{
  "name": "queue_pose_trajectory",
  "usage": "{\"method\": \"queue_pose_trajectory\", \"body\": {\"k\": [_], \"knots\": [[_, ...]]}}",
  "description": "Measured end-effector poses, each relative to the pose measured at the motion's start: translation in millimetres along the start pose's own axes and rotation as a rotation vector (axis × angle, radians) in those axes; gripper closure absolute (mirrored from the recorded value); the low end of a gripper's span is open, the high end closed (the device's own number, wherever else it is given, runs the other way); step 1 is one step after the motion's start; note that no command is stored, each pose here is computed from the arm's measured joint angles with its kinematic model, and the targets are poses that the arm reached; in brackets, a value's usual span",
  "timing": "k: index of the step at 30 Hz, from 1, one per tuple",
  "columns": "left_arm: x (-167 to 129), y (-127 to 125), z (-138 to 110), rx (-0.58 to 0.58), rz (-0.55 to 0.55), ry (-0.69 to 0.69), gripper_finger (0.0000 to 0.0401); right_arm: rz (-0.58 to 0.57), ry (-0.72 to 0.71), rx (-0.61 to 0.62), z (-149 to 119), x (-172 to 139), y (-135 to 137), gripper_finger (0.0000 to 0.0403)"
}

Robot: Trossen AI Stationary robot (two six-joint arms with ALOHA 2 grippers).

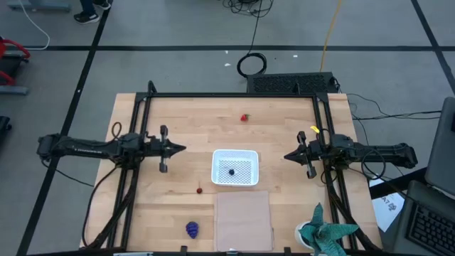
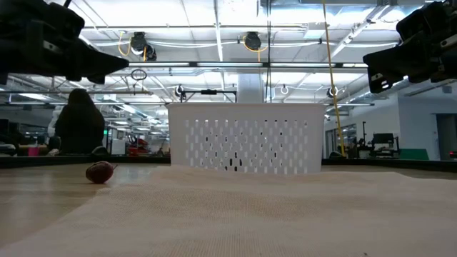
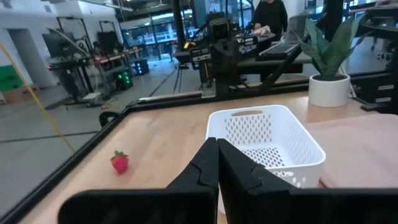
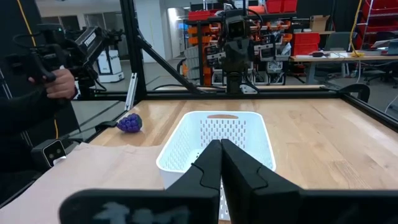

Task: Pick and placing Produce into tupperware
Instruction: Put the red strawberry into the white bin

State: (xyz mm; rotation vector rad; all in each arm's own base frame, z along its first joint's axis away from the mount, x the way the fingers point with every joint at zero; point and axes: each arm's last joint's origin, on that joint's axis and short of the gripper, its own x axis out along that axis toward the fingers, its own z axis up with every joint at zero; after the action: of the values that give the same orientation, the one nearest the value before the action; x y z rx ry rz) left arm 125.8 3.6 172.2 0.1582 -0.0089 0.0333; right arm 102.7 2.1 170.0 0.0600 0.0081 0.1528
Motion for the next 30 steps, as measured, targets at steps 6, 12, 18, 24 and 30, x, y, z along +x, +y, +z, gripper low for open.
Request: {"method": "queue_pose_trajectory", "body": {"k": [6,12,18,24,30], "knots": [[-2.8,0.1,-0.4,-0.002,0.002,0.008,0.0401,0.0,0.004,-0.001,-0.4,0.0,0.0,0.0403],[-2.5,-0.2,-1.7,-0.002,0.0,0.023,0.0399,0.0,0.004,-0.019,-0.4,0.0,0.0,0.0403],[-2.5,-0.4,-3.5,-0.005,-0.002,0.041,0.0398,0.0,0.004,-0.022,-0.4,0.0,0.0,0.0403],[-2.5,-0.5,-3.9,-0.005,-0.002,0.045,0.0398,0.0,0.004,-0.041,-0.4,0.0,0.0,0.0403],[-2.5,-0.5,-3.9,-0.005,-0.002,0.045,0.0398,-0.018,0.0,0.006,-0.1,0.0,-0.5,0.0403]]}}
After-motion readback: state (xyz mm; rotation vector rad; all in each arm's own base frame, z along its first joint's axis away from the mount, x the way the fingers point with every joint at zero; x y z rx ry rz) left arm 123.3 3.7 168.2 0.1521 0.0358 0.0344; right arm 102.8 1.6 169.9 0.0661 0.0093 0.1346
